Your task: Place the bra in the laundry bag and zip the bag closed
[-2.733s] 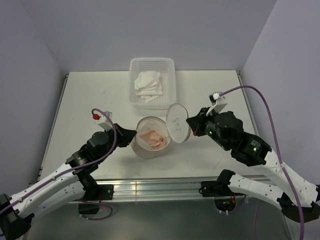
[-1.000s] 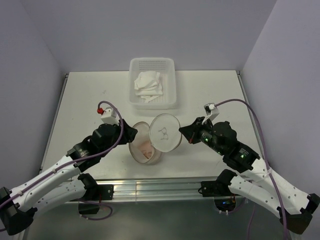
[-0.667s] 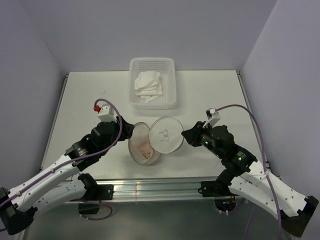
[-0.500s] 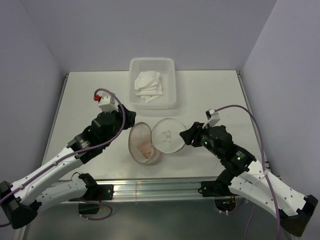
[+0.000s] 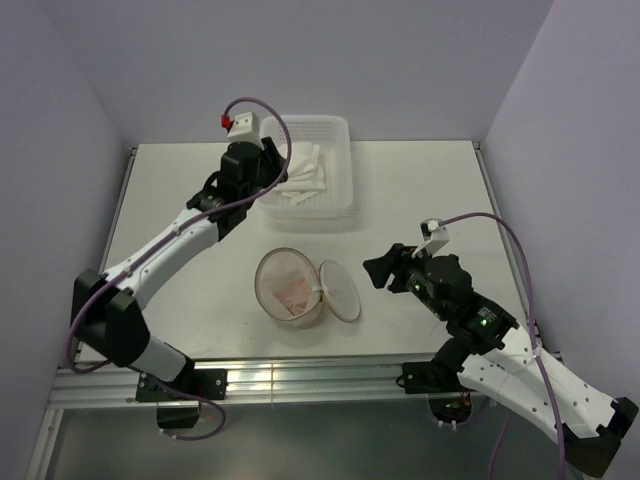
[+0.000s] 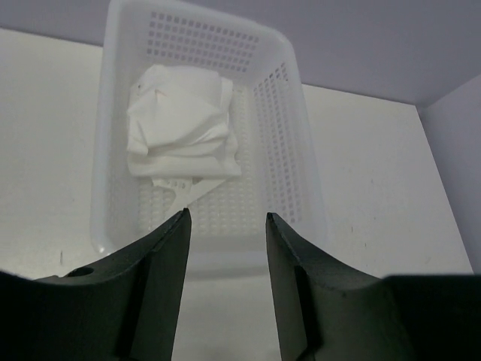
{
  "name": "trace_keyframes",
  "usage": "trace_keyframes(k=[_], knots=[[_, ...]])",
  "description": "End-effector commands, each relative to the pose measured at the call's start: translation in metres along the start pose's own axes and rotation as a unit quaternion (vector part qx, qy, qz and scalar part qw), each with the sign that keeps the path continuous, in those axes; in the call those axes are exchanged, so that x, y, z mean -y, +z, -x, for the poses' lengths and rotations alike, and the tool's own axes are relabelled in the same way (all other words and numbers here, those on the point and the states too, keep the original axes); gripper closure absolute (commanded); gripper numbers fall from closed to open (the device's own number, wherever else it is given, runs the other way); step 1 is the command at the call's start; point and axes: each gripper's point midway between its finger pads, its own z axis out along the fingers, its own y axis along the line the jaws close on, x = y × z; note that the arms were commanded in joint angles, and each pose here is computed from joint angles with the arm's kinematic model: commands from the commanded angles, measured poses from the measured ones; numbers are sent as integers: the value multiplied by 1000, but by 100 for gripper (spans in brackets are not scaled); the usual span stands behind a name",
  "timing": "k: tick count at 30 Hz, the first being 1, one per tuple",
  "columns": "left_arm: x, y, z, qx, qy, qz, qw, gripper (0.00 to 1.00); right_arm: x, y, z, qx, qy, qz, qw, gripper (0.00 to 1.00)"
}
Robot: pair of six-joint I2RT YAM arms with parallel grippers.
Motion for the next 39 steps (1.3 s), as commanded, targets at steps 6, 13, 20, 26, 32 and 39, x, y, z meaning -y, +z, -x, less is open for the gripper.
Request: trace_keyframes(k=[6, 13, 20, 26, 32, 39], knots=[[16, 102, 25, 25, 73, -44, 996, 49, -17, 8, -11, -4, -8, 63, 998, 36], [4, 180, -15, -34, 137, -44, 989, 40, -16, 25, -19, -3, -16, 67, 998, 36], [-17, 224, -44, -61, 163, -17, 985, 35, -17, 36, -26, -16, -25, 66, 997, 36], [-32, 232, -73, -89, 181, -17, 979, 34, -16, 40, -26, -17, -30, 60, 998, 37], [-45, 244, -95, -115, 206, -5, 972, 35, -22, 42, -25, -22, -31, 70, 997, 39], [-51, 251, -87, -97, 213, 10, 972, 76, -26, 42, -27, -31, -34, 79, 996, 40]])
